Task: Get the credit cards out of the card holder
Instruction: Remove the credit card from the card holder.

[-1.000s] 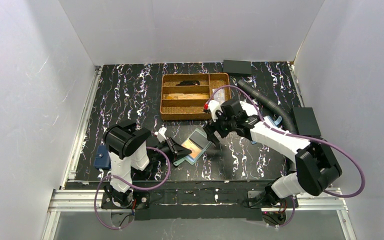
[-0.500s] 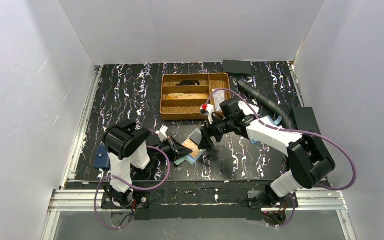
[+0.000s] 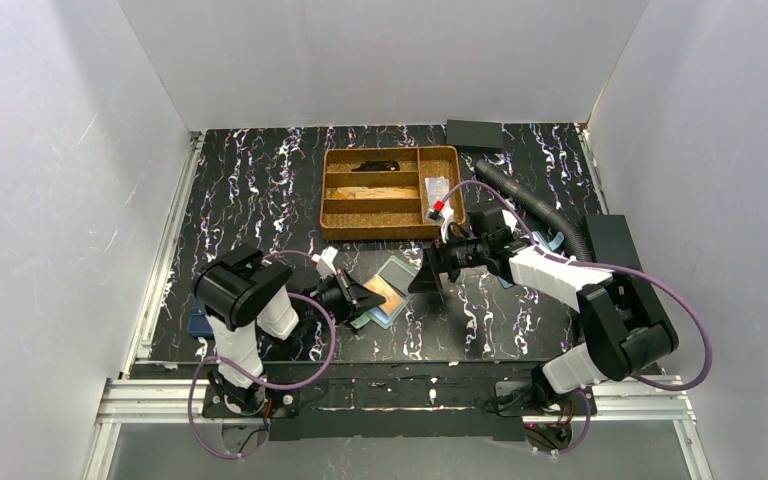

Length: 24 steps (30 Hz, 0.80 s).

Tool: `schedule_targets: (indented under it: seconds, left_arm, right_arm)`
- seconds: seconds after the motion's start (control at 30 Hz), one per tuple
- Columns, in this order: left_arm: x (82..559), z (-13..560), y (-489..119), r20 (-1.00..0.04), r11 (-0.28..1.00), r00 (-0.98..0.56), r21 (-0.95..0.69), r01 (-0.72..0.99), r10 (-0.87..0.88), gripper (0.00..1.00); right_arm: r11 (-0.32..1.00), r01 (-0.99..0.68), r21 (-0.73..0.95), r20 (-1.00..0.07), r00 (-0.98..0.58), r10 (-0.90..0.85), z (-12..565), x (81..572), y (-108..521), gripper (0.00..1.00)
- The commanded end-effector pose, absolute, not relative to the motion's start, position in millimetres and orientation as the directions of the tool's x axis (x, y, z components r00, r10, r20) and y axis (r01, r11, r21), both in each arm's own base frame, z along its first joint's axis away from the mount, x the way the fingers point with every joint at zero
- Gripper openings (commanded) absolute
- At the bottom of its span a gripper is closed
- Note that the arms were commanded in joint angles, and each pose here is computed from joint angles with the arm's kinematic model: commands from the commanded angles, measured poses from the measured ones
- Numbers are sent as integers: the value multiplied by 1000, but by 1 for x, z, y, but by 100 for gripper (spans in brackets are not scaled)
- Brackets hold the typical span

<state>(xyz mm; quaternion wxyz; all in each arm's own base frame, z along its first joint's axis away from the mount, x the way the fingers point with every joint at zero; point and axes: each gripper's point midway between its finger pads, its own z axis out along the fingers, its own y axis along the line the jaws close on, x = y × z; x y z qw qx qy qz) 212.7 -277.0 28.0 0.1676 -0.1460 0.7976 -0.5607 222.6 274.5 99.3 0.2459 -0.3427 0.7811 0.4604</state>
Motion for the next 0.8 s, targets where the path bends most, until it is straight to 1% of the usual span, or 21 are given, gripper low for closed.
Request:
schedule_targets:
  seconds: [0.0, 0.07, 0.2, 0.43, 0.53, 0.63, 0.77]
  left_arm:
    - [214, 49, -288, -268, 339, -901, -929, 148, -341, 0]
    - [213, 57, -295, -303, 327, -903, -924, 199, -305, 0]
    - [212, 64, -302, -372, 335, -894, -899, 281, -250, 0]
    - [208, 74, -304, -479, 369, -866, -838, 402, -145, 0]
    - [206, 74, -303, -505, 379, -856, -817, 435, -106, 0]
    - [201, 70, -301, -506, 383, -859, -811, 442, -81, 0]
    - [196, 67, -300, -503, 379, -862, -811, 446, -63, 0]
  right_arm:
    - [236, -813, 532, -777, -580, -246, 136, 222, 281, 98]
    - [226, -812, 537, -778, -581, -238, 140, 223, 279, 97]
    - [215, -809, 547, -781, -585, -218, 147, 225, 273, 91]
    - [220, -809, 545, -784, -585, -207, 145, 224, 267, 90]
    - [221, -810, 543, -786, -583, -205, 146, 225, 267, 89]
    - [220, -810, 543, -787, -583, -203, 145, 224, 266, 89]
    - [202, -797, 569, -775, -602, -193, 143, 221, 268, 85]
